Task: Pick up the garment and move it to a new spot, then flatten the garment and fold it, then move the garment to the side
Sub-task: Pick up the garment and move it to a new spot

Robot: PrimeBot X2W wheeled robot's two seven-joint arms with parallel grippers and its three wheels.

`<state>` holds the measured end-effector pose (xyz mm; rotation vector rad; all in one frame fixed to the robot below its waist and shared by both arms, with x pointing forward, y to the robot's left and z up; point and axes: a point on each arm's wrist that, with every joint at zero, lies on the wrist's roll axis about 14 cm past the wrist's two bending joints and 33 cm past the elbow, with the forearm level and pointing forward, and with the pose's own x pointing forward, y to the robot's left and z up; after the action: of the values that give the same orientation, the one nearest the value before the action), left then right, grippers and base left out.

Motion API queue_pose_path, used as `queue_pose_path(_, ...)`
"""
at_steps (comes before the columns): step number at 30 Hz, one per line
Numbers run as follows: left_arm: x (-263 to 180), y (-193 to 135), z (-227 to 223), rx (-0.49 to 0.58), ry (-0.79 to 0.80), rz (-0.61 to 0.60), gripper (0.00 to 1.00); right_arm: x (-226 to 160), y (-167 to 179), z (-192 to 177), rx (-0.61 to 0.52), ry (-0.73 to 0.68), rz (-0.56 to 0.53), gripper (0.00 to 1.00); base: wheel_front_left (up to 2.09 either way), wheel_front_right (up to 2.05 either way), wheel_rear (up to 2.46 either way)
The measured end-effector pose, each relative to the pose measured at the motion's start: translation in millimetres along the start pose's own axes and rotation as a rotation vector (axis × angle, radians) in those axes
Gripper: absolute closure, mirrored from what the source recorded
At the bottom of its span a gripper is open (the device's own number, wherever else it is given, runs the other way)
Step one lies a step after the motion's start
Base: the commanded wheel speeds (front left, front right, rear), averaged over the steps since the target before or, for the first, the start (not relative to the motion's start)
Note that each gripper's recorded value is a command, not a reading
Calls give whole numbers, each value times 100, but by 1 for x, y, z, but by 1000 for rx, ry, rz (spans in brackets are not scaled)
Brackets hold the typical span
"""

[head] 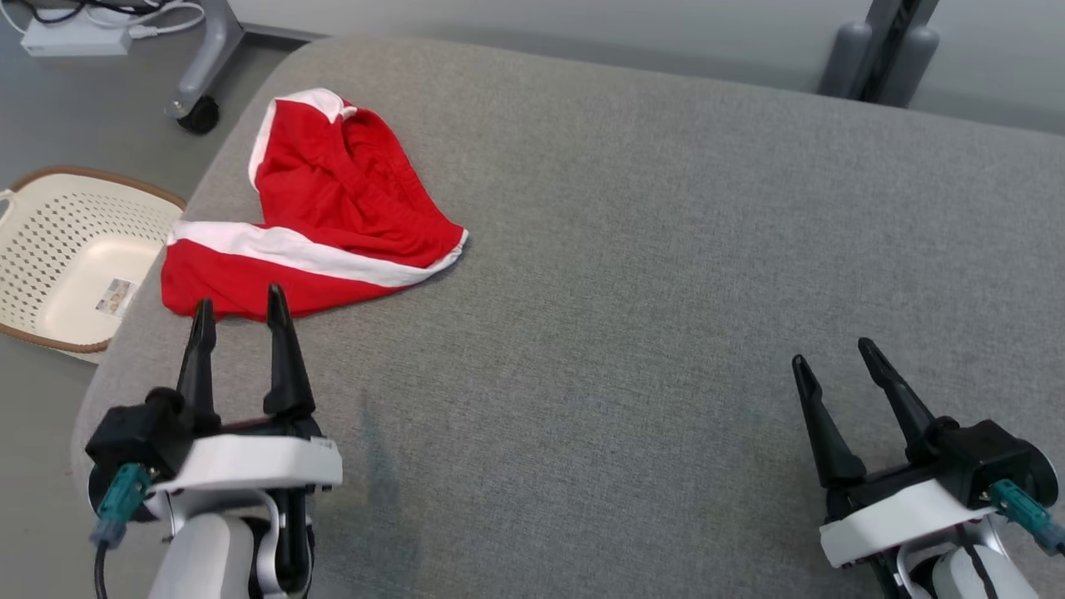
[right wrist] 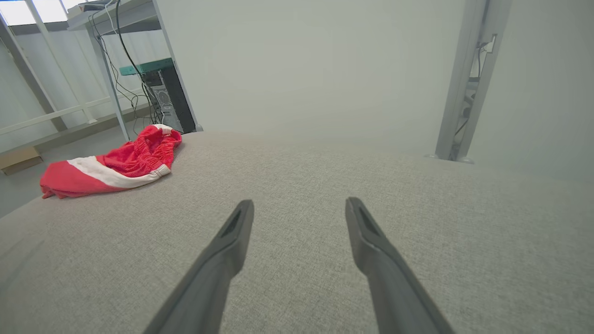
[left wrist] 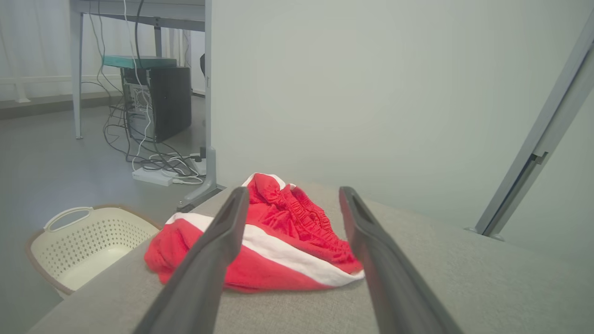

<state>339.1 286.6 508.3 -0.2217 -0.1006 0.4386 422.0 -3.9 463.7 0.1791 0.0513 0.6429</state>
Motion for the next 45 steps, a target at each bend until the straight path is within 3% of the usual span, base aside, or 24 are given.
queue_pose_path(12,102,-59,-33,46,44,-120,0,13,-52,-36,-7,65,-44,0,0,0,0)
queue_pose_path(18,128,-61,-97,19,292,-73,0,13,-68,-44,-12,77,-70,0,0,0,0)
queue_pose_path(27,162,-40,-121,122,476,32,0,7,-78,-53,-3,97,-99,0,0,0,0)
queue_pose_path(35,154,-25,-158,110,694,111,0,10,-80,-57,2,100,-100,0,0,0,0)
queue_pose_path(45,141,-23,-186,118,886,119,0,7,-88,-52,4,89,-129,0,0,0,0)
